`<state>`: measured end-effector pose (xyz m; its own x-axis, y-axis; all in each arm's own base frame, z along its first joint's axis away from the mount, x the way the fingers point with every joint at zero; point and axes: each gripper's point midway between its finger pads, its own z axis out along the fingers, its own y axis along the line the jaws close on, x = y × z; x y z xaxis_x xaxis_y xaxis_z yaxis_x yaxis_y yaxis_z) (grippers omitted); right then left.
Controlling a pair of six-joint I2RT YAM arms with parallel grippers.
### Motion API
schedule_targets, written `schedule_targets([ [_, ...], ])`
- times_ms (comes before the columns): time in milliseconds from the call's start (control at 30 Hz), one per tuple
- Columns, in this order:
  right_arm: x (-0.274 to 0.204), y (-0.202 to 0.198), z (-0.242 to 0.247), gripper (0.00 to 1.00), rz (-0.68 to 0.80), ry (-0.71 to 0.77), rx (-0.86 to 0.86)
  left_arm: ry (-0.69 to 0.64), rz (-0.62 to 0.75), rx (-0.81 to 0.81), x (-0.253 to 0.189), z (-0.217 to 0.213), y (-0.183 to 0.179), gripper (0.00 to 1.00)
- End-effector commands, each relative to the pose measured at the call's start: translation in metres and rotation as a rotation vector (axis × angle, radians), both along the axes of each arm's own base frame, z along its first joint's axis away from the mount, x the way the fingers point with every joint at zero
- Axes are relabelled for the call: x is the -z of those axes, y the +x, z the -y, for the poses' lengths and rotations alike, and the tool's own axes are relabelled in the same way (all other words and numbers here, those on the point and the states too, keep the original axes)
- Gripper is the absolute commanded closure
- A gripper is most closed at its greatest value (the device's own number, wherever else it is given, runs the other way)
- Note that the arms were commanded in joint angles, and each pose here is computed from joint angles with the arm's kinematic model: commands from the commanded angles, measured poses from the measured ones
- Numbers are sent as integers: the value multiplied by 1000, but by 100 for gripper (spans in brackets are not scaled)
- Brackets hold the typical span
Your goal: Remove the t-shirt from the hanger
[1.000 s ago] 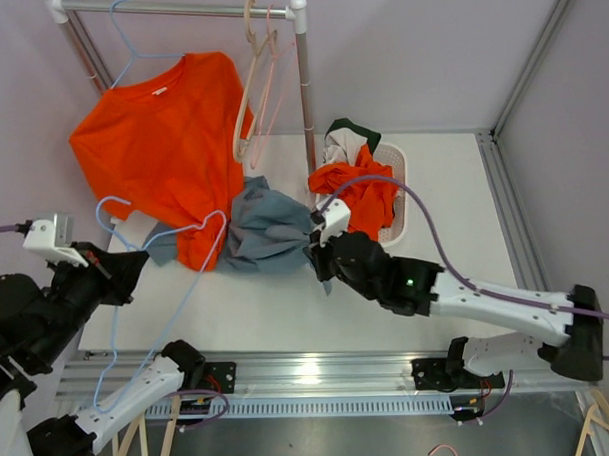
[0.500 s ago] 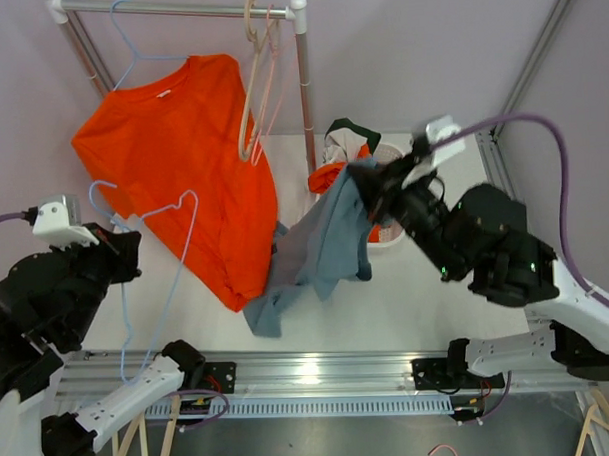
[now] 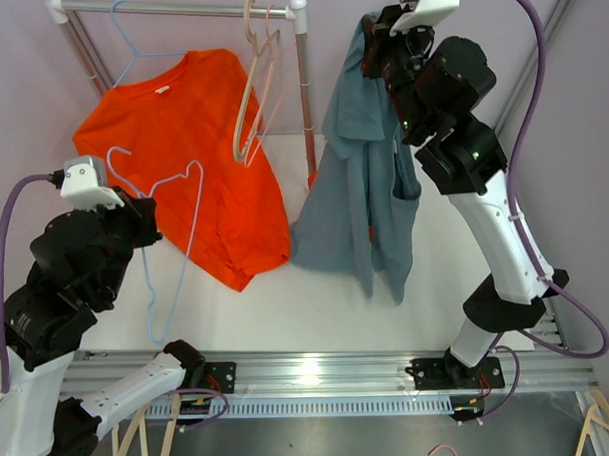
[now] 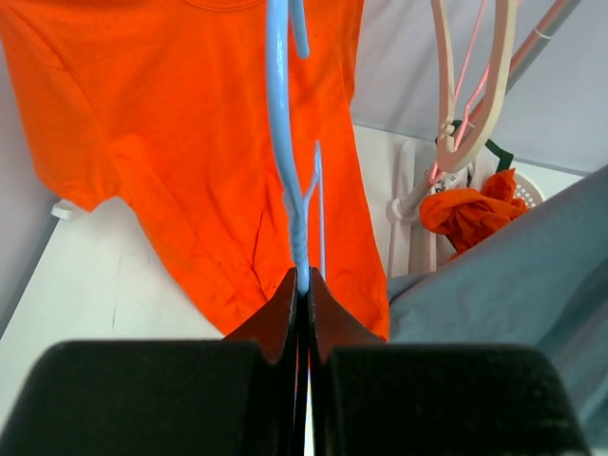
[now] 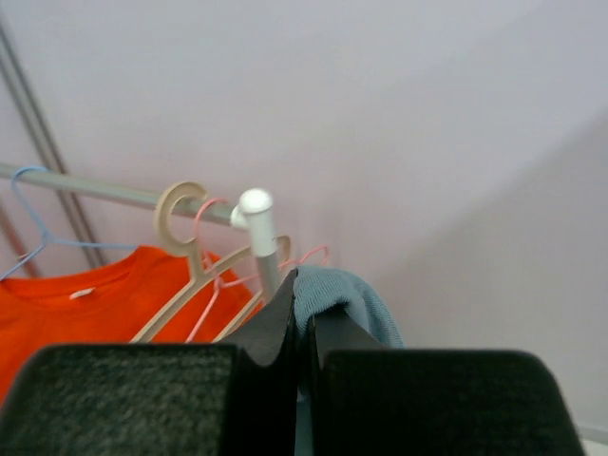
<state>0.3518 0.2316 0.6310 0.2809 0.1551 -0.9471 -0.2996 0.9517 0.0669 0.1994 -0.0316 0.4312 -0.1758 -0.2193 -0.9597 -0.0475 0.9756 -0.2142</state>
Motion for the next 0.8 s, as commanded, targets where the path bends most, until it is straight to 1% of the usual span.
schedule_targets([
  [0, -56, 0, 24, 100, 210, 73, 29, 3, 53, -44, -11, -8, 3, 99],
  [133, -77, 19, 48, 100, 312, 155, 92, 13, 56, -52, -9, -9, 5, 99],
  [167, -77, 30, 48, 100, 325, 162, 101, 16, 55, -55, -9, -9, 6, 99],
  [200, -91, 25, 59, 100, 362, 190, 105, 19, 57, -63, -9, -10, 6, 99],
  [233, -95, 30, 67, 100, 387, 189, 112, 25, 55, -62, -9, -10, 7, 99],
  [267, -98, 39, 66, 100, 416, 205, 104, 26, 57, -65, -9, -10, 8, 99],
  [300, -106, 36, 72, 100, 448, 219, 103, 27, 58, -67, -9, -10, 9, 99],
  [400, -99, 55, 76, 100, 458, 210, 93, 35, 68, -78, -11, -10, 12, 99],
  [433, -86, 71, 76, 100, 423, 192, 99, 49, 67, -84, -9, -10, 15, 99],
  [533, -32, 114, 64, 100, 249, 152, 91, 59, 83, -100, -12, -10, 22, 99],
  [567, 15, 141, 54, 100, 119, 96, 86, 61, 85, -102, -12, -9, 23, 99],
  [633, 63, 159, 44, 100, -15, 77, 63, 59, 90, -97, -14, -5, 29, 99],
  [667, 119, 175, 34, 100, -148, 33, 51, 63, 86, -93, -12, -3, 31, 99],
  [733, 160, 173, 26, 100, -256, 51, 13, 67, 83, -88, -10, 0, 35, 99],
  [767, 213, 176, 21, 100, -368, 31, 2, 64, 89, -88, -12, 1, 36, 99],
])
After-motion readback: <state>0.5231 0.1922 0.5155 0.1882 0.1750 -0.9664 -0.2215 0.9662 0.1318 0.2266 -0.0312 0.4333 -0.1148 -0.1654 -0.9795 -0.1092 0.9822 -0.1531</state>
